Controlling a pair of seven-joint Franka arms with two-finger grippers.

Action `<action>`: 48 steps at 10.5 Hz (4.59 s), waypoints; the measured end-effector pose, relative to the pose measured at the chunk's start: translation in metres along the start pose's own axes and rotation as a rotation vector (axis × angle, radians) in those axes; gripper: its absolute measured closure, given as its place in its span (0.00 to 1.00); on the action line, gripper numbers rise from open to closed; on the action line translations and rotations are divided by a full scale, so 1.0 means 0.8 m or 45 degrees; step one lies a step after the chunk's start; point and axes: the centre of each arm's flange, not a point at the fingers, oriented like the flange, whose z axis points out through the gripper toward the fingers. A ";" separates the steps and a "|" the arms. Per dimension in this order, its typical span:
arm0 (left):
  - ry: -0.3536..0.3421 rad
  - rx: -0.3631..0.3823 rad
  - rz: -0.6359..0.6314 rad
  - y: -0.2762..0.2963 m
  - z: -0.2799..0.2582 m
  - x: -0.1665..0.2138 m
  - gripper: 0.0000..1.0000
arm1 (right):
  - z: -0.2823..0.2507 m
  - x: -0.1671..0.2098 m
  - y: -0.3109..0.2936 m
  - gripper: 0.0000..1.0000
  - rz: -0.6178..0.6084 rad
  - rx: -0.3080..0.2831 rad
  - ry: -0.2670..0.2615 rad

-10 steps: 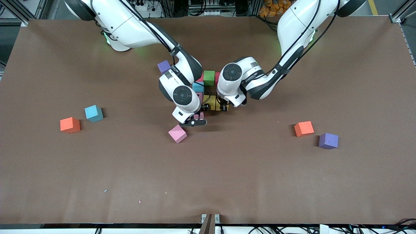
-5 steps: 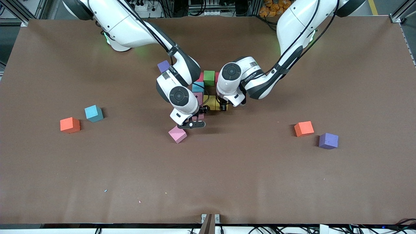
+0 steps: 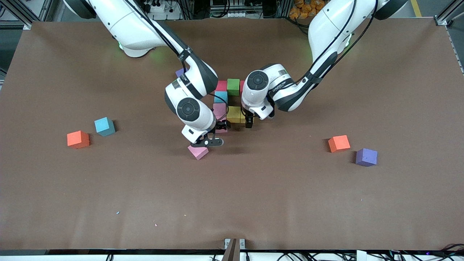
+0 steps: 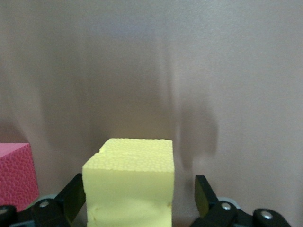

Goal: Arrange 11 blocks into digit 3

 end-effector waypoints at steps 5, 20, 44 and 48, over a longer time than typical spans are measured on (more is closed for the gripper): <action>0.057 -0.073 0.034 -0.003 -0.072 -0.013 0.00 | -0.039 0.042 0.055 0.00 -0.505 -0.149 0.146; 0.203 0.050 0.717 0.171 -0.250 0.150 0.00 | 0.055 0.029 0.072 0.00 -0.770 -0.217 0.243; 0.040 0.266 1.777 0.262 -0.162 0.479 0.00 | 0.047 0.045 -0.005 0.41 0.139 -0.044 0.170; -0.014 0.257 1.773 0.263 -0.129 0.509 0.00 | 0.057 0.036 -0.023 0.41 0.152 -0.046 0.163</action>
